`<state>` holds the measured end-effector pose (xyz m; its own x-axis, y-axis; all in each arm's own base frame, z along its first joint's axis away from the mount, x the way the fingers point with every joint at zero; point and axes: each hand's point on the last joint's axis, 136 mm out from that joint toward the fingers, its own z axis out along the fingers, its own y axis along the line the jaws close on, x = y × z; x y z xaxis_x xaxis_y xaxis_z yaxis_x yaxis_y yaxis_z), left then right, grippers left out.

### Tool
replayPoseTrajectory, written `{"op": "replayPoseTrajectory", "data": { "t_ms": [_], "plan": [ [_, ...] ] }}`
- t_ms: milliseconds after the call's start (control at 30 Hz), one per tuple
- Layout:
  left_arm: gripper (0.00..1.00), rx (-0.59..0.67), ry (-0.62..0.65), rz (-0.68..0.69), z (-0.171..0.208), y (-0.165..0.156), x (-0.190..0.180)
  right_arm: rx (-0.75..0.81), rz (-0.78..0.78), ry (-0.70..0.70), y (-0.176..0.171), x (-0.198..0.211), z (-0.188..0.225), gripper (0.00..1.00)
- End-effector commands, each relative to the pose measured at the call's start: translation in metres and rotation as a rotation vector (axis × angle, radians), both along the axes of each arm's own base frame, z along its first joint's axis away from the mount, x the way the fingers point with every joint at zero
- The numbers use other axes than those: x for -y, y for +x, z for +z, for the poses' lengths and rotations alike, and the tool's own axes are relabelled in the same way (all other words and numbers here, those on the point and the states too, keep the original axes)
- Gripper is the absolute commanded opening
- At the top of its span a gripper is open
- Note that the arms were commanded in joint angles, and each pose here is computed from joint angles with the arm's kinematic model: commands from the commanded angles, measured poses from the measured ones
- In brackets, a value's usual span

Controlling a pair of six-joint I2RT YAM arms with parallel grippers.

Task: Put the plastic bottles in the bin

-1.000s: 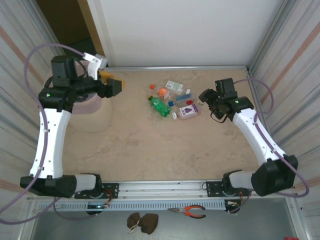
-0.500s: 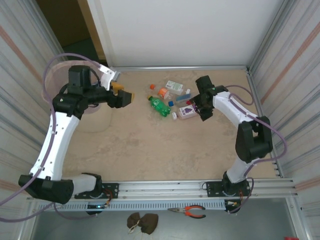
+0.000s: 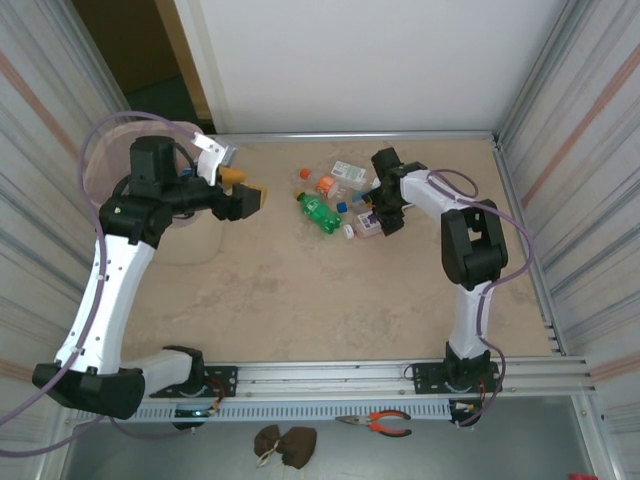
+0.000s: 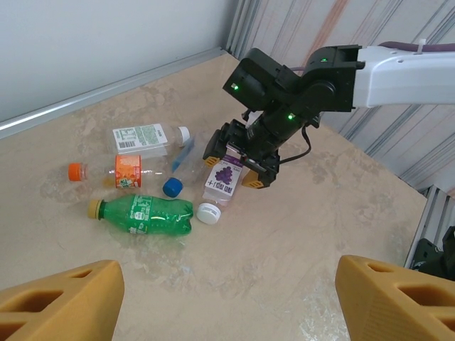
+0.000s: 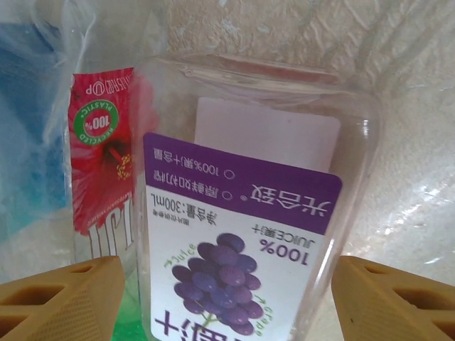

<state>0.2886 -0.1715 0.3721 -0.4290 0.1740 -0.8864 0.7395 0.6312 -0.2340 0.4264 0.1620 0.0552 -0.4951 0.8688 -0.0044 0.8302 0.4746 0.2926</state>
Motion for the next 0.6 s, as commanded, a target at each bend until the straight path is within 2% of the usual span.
{"op": "replayPoseTrajectory", "data": {
  "t_ms": [0,300,567],
  "plan": [
    [0.79,0.024,-0.005,-0.017,0.005,-0.006,0.002,-0.030,-0.031,-0.007,0.002,-0.001,-0.006,0.75],
    [0.79,0.013,-0.004,-0.025,0.001,-0.005,0.003,-0.079,-0.051,-0.022,-0.001,0.004,-0.026,0.77],
    [0.79,0.008,-0.016,-0.025,0.002,-0.006,0.004,-0.089,-0.052,-0.047,-0.010,0.010,-0.028,0.73]
  ]
}}
